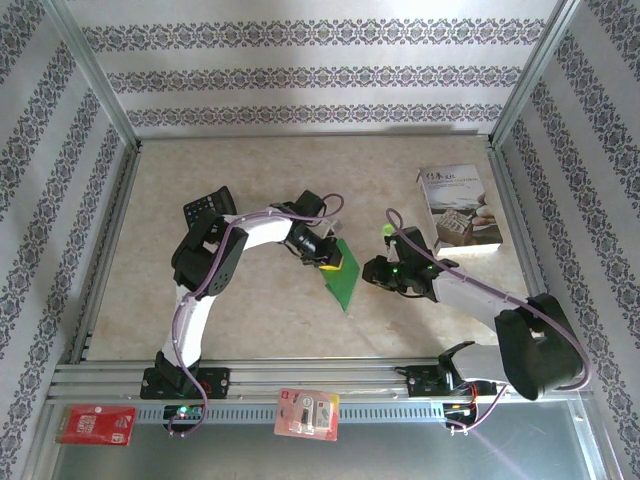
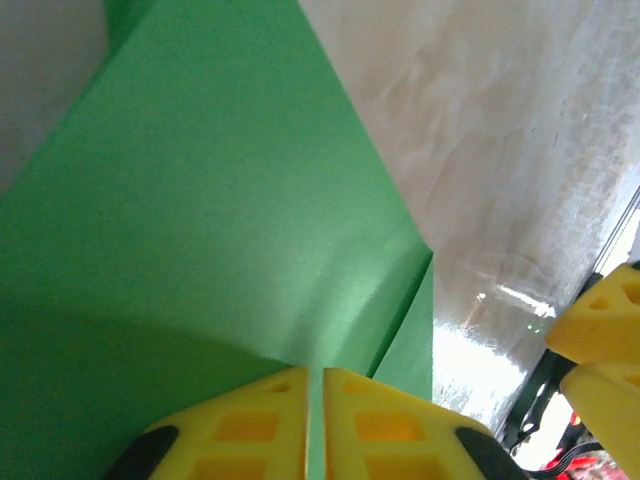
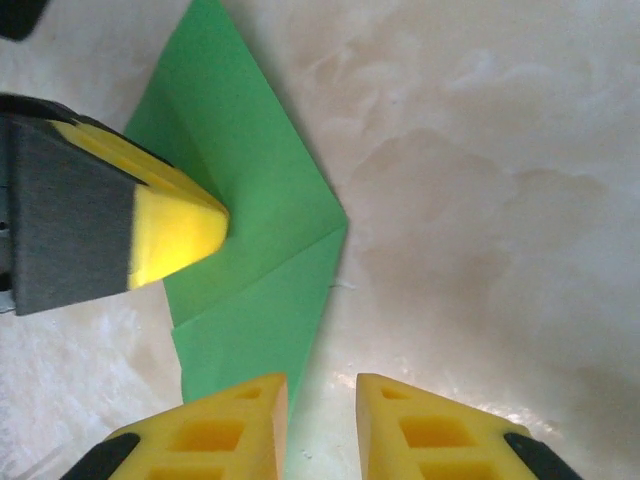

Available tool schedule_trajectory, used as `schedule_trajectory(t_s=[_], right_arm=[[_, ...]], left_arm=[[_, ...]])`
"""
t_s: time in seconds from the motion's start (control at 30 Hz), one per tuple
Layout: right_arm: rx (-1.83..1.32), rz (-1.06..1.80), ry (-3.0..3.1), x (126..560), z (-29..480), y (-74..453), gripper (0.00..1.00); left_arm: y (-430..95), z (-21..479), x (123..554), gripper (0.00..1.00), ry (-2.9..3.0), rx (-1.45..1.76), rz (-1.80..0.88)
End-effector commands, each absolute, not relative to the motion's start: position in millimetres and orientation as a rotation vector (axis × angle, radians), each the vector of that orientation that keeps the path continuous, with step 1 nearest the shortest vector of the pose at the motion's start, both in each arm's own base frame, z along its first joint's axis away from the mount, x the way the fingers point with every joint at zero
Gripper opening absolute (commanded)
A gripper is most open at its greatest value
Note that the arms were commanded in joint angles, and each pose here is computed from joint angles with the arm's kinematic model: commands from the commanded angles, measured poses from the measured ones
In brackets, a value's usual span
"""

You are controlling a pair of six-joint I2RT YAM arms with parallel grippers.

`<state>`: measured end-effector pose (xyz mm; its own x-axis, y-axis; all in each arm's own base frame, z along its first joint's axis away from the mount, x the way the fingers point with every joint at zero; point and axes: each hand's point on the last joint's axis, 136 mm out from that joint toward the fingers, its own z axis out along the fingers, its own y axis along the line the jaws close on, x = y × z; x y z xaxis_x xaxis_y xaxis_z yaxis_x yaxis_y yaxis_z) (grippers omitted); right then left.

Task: Fold a paper plane with a square sheet of paper (pick it up from the middle)
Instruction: Rotate the paper at the center of the table.

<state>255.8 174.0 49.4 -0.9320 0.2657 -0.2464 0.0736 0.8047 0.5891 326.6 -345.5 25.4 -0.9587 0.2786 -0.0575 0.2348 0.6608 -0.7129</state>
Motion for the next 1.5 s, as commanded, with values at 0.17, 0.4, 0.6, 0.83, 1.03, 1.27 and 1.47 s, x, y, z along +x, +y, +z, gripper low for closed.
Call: schedule_trajectory(t_s=[0.17, 0.4, 0.6, 0.83, 1.03, 1.27, 1.47], right_arm=[[0.215, 0.912, 2.674, 266, 57, 176, 0.29], [0.264, 0.888, 2.674, 276, 56, 160, 0.32], [0.283, 0.883, 2.668, 287, 56, 154, 0.37], [0.241, 0.954, 2.691, 282, 56, 168, 0.43], [0.216, 0.978, 2.707, 279, 58, 173, 0.44], [0.152, 1.032, 2.749, 279, 56, 189, 0.47], [0.124, 1.036, 2.774, 284, 49, 200, 0.49]], left_arm=[[-352, 72, 355, 0.21, -2.894, -0.615, 1.204], [-352, 92, 303, 0.24, -2.903, -0.265, 1.368], [-373, 66, 251, 0.19, -2.761, -0.231, 1.374], [-355, 39, 242, 0.11, -2.741, -0.283, 1.246], [-338, 30, 235, 0.08, -2.691, -0.383, 1.156], [-318, 21, 230, 0.08, -2.657, -0.488, 1.085], [-313, 20, 235, 0.08, -2.683, -0.509, 1.066]])
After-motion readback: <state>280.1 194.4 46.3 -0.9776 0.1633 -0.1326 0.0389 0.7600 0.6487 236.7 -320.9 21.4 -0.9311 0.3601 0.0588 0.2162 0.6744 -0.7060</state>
